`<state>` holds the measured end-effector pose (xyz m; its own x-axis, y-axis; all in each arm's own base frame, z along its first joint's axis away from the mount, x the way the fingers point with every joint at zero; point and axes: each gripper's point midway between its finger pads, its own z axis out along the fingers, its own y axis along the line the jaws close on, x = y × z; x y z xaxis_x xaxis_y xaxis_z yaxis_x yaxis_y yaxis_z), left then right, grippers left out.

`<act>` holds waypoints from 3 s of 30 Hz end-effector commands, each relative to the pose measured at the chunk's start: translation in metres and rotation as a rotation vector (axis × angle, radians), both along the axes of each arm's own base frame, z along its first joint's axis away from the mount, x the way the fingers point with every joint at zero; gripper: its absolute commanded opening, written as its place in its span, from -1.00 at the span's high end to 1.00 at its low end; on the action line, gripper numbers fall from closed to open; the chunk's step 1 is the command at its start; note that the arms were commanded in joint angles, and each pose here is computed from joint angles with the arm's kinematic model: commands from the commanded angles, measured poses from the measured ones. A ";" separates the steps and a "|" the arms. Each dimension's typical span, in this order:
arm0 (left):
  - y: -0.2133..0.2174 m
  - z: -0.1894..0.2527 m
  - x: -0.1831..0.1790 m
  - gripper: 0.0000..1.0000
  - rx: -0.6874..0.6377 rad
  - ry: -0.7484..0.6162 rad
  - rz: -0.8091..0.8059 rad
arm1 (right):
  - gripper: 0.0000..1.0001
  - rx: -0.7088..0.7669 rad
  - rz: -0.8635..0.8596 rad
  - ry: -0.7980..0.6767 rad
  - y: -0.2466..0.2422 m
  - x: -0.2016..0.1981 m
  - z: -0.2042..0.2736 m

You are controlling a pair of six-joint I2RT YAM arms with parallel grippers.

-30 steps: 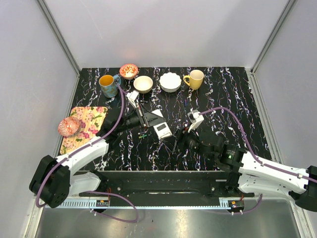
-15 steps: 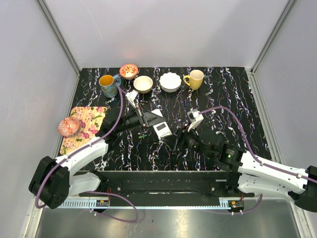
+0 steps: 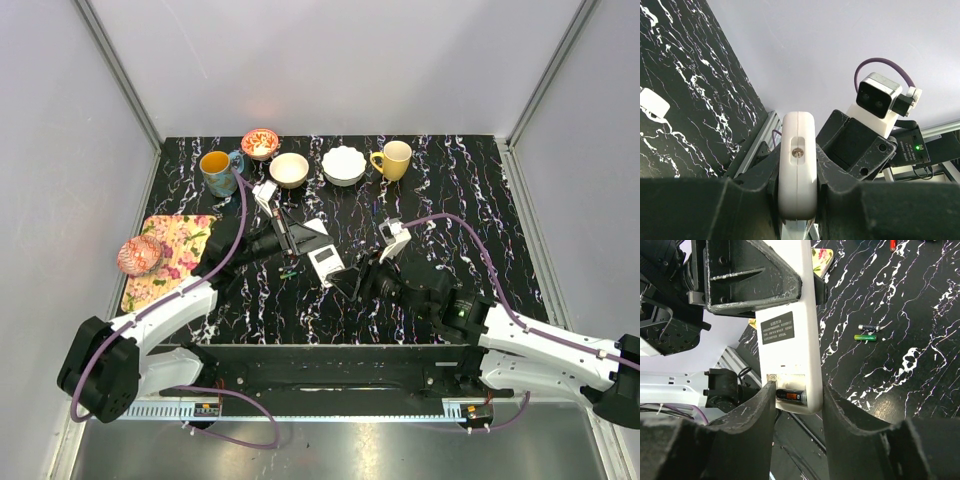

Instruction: Load the batteries into the remote control

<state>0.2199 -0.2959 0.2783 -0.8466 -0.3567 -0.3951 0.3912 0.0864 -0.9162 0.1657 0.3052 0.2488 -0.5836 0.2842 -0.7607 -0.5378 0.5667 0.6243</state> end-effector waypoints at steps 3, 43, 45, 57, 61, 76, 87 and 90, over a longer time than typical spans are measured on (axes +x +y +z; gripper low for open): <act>0.003 0.032 -0.007 1.00 -0.074 -0.088 -0.014 | -0.04 0.023 0.012 0.000 0.001 -0.001 0.005; 0.070 -0.025 -0.037 1.00 -0.023 -0.244 0.237 | -0.21 -0.469 -0.585 0.161 -0.102 0.141 -0.077; 0.074 -0.026 -0.038 1.00 0.000 -0.274 0.256 | 0.17 -0.475 -0.588 0.163 -0.101 0.144 -0.080; 0.077 -0.025 -0.038 1.00 -0.027 -0.297 0.281 | 0.55 -0.483 -0.636 0.208 -0.121 0.217 -0.092; 0.074 -0.031 -0.035 1.00 -0.021 -0.248 0.277 | 0.00 -0.641 -0.569 0.159 -0.115 0.250 -0.110; 0.066 -0.033 -0.034 1.00 0.021 -0.229 0.223 | 0.01 -0.770 -0.540 0.235 -0.115 0.318 -0.186; 0.067 -0.039 -0.029 1.00 0.049 -0.217 0.240 | 0.16 -0.782 -0.511 0.266 -0.113 0.342 -0.208; 0.067 -0.040 -0.029 1.00 0.053 -0.215 0.239 | 0.18 -0.783 -0.509 0.274 -0.113 0.344 -0.212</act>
<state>0.1876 -0.2283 0.2063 -0.6911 -0.4895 -0.5318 0.4595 0.2703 -0.8460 0.4991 0.1865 0.0284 -0.7280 0.0296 -0.6850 0.0127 0.9995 0.0297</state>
